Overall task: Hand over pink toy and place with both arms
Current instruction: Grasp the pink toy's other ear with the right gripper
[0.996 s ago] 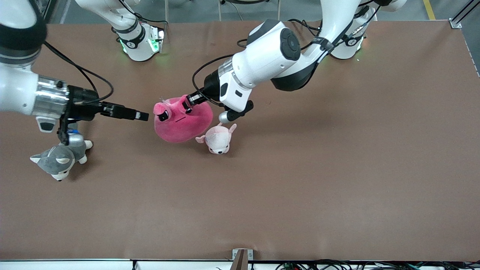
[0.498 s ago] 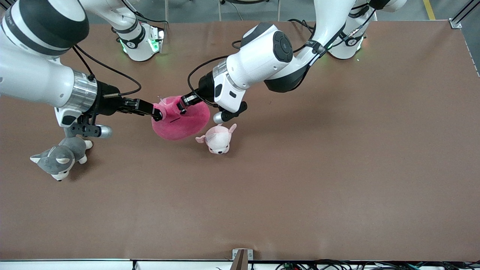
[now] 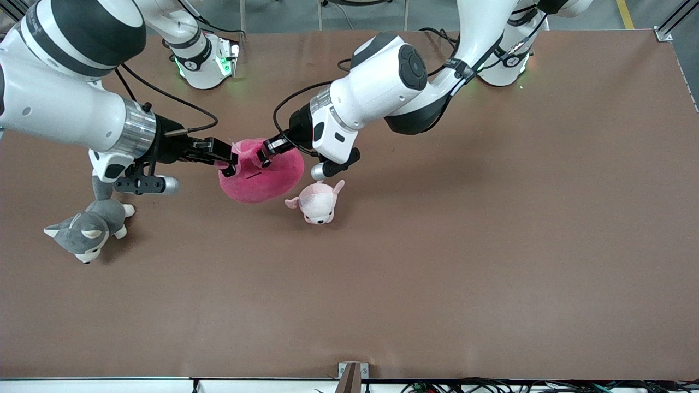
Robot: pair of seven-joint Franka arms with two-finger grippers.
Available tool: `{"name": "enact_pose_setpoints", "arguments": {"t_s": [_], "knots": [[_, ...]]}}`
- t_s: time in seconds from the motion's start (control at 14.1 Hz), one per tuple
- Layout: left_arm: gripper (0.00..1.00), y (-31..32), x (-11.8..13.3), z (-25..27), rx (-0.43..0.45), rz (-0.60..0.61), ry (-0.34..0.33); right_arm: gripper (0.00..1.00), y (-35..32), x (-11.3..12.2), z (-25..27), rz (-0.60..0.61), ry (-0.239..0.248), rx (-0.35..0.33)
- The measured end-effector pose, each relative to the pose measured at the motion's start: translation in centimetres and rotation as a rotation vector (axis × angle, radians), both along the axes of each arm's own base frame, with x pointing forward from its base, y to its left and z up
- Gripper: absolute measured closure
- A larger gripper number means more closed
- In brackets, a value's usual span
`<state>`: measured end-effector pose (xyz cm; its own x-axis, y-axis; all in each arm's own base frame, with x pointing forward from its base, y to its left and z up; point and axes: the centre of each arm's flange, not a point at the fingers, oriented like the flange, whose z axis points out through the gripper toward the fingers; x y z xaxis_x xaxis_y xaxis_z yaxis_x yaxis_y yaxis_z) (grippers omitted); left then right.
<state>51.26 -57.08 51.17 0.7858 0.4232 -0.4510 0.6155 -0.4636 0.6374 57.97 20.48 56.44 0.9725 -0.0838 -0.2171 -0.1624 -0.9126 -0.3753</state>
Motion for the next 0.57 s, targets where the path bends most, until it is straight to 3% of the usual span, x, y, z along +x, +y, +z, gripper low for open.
{"name": "enact_pose_setpoints", "arguments": {"t_s": [0.57], "knots": [[0.91, -0.04, 0.08, -0.32, 0.002, 0.000, 0.003, 0.40, -0.17, 0.17, 0.09, 0.000, -0.016, -0.013]]}}
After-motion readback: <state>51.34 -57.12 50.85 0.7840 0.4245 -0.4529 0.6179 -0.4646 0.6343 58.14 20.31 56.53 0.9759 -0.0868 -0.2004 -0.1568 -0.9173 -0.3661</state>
